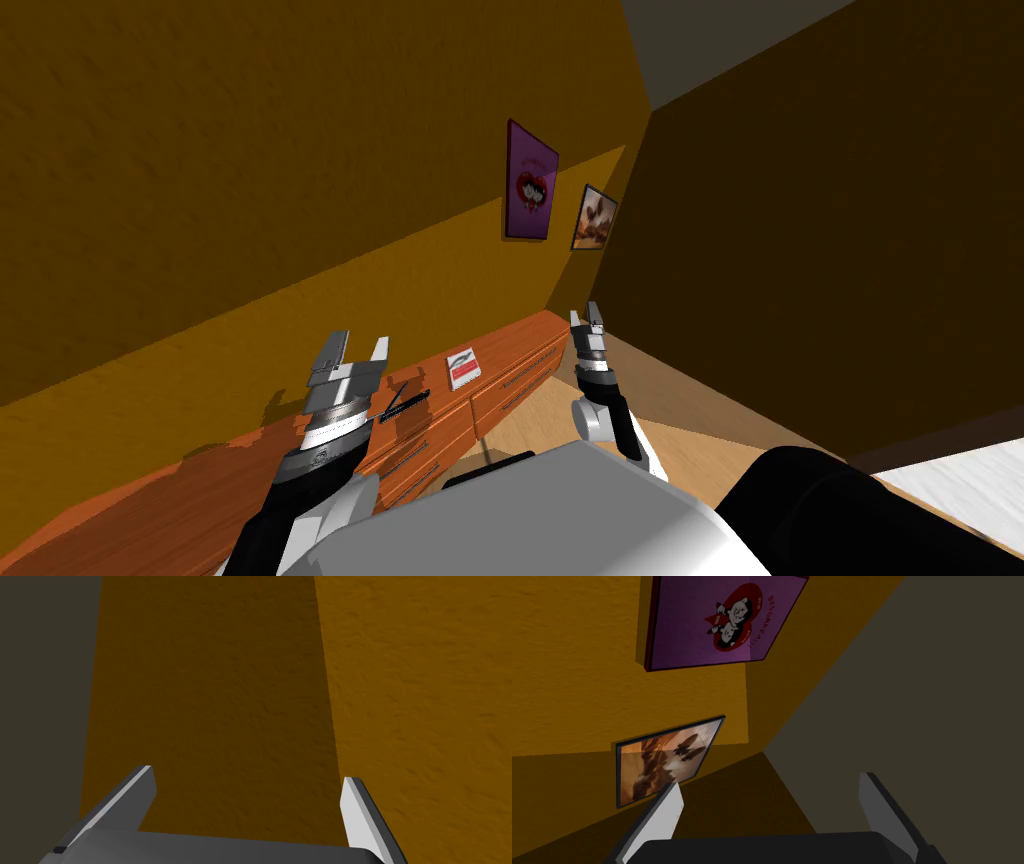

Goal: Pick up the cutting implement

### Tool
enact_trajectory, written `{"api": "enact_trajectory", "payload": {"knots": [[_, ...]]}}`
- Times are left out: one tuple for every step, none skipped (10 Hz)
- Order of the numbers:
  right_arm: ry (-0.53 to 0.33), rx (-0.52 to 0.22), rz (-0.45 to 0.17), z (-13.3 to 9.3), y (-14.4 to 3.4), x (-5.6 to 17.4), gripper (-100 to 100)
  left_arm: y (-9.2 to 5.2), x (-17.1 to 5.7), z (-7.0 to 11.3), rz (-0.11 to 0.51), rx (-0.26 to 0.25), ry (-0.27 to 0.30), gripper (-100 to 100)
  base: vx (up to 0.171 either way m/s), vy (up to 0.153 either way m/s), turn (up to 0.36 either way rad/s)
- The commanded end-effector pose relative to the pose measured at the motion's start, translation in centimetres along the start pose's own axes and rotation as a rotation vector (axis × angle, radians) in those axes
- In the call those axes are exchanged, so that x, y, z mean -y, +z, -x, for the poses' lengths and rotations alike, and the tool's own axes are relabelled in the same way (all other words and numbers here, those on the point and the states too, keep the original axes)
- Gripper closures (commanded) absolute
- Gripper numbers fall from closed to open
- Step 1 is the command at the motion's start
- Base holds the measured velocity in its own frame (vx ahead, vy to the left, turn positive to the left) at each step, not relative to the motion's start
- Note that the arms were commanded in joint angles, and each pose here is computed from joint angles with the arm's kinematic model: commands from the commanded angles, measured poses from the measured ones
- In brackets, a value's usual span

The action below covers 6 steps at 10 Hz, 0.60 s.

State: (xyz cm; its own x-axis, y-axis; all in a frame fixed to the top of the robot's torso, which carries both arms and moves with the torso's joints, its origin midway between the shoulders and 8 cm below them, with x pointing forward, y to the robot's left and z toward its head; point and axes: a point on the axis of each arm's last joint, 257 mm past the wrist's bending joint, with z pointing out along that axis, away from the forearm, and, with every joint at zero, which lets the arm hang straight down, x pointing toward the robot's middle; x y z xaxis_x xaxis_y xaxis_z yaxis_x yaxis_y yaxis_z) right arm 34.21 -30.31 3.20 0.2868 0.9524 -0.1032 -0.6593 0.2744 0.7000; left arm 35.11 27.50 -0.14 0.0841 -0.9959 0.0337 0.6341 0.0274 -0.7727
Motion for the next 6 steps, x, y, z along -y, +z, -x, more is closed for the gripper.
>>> {"api": "enact_trajectory", "payload": {"knots": [[0.0,0.0,0.0,0.0,0.0,0.0,0,-0.6,-2.5,0.7,0.074,0.001,-0.012,-100,0.0,0.005,-0.151],[0.0,0.0,0.0,0.0,0.0,0.0,0,-0.9,-3.7,1.1,0.11,0.003,-0.018,-100,-0.003,0.015,-0.163],[0.0,0.0,0.0,0.0,0.0,0.0,0,-1.3,-5.1,1.6,0.153,0.006,-0.024,-100,-0.004,0.015,-0.156],[0.0,0.0,0.0,0.0,0.0,0.0,0,-1.9,-6.7,2.1,0.201,0.01,-0.029,-100,-0.002,0.014,-0.144],[0.0,0.0,0.0,0.0,0.0,0.0,0,-2.5,-8.4,2.8,0.255,0.017,-0.035,-100,-0.005,0.012,-0.154],[0.0,0.0,0.0,0.0,0.0,0.0,0,-3.3,-10.2,3.6,0.309,0.024,-0.041,-100,-0.007,0.013,-0.181]]}}
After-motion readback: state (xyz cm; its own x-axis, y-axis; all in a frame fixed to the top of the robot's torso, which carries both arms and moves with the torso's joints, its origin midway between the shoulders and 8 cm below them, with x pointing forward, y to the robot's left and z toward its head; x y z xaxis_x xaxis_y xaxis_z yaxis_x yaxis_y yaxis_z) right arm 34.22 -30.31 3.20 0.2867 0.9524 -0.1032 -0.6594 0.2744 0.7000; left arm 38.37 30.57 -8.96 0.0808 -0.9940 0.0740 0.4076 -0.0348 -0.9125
